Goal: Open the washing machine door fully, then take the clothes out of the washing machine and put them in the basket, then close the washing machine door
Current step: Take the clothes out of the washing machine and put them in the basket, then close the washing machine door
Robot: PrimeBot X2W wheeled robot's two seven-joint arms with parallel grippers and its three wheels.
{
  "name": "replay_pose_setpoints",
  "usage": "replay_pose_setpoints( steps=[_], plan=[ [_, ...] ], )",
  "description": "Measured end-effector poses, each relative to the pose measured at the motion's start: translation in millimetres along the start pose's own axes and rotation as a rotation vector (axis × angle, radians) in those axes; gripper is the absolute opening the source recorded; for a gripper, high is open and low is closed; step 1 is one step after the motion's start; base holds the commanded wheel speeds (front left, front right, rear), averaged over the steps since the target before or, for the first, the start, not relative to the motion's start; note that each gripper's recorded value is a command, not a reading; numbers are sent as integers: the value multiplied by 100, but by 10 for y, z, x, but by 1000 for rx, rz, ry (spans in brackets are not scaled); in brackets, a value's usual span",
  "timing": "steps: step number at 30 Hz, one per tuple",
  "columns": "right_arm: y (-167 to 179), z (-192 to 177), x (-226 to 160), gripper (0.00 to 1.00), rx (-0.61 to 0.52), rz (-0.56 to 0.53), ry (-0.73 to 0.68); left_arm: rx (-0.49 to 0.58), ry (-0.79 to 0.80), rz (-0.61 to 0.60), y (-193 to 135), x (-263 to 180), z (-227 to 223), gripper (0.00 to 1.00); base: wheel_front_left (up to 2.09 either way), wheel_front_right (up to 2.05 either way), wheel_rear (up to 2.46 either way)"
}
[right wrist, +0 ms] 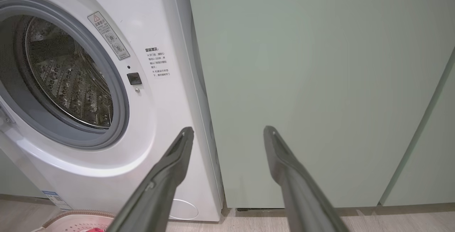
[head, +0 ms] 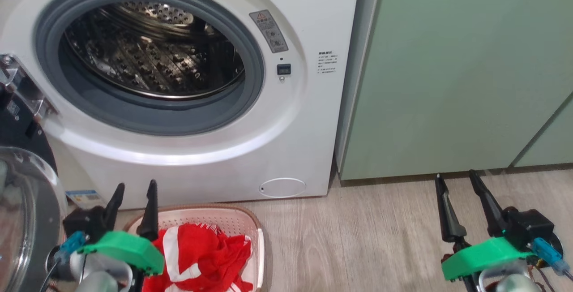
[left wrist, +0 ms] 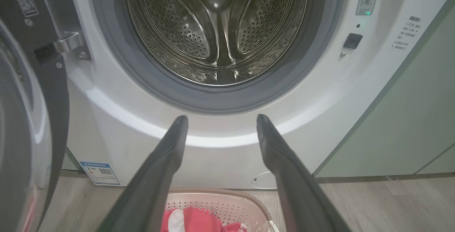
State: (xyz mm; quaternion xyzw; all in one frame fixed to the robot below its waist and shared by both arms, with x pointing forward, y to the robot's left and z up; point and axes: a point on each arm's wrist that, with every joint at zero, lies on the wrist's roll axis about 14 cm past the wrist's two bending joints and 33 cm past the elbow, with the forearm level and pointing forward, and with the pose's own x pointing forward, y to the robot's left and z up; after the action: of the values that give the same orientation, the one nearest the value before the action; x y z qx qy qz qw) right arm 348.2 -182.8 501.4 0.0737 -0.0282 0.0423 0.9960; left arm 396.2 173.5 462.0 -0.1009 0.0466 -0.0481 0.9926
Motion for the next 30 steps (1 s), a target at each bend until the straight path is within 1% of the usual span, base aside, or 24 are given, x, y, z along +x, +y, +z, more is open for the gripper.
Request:
replay_pose_setpoints(
  steps=[7,13,30],
  plan=[
    [37,20,-1,100,9,4,-9,-8,-10,29,48,-105,-11,100,0,0,0],
    [51,-2,8,100,12,7,-3,20,-6,29,67,-106,-22,100,0,0,0],
    [28,-32,-4,100,12,0,7,13,-9,63,128,-93,-29,100,0,0,0]
  ],
)
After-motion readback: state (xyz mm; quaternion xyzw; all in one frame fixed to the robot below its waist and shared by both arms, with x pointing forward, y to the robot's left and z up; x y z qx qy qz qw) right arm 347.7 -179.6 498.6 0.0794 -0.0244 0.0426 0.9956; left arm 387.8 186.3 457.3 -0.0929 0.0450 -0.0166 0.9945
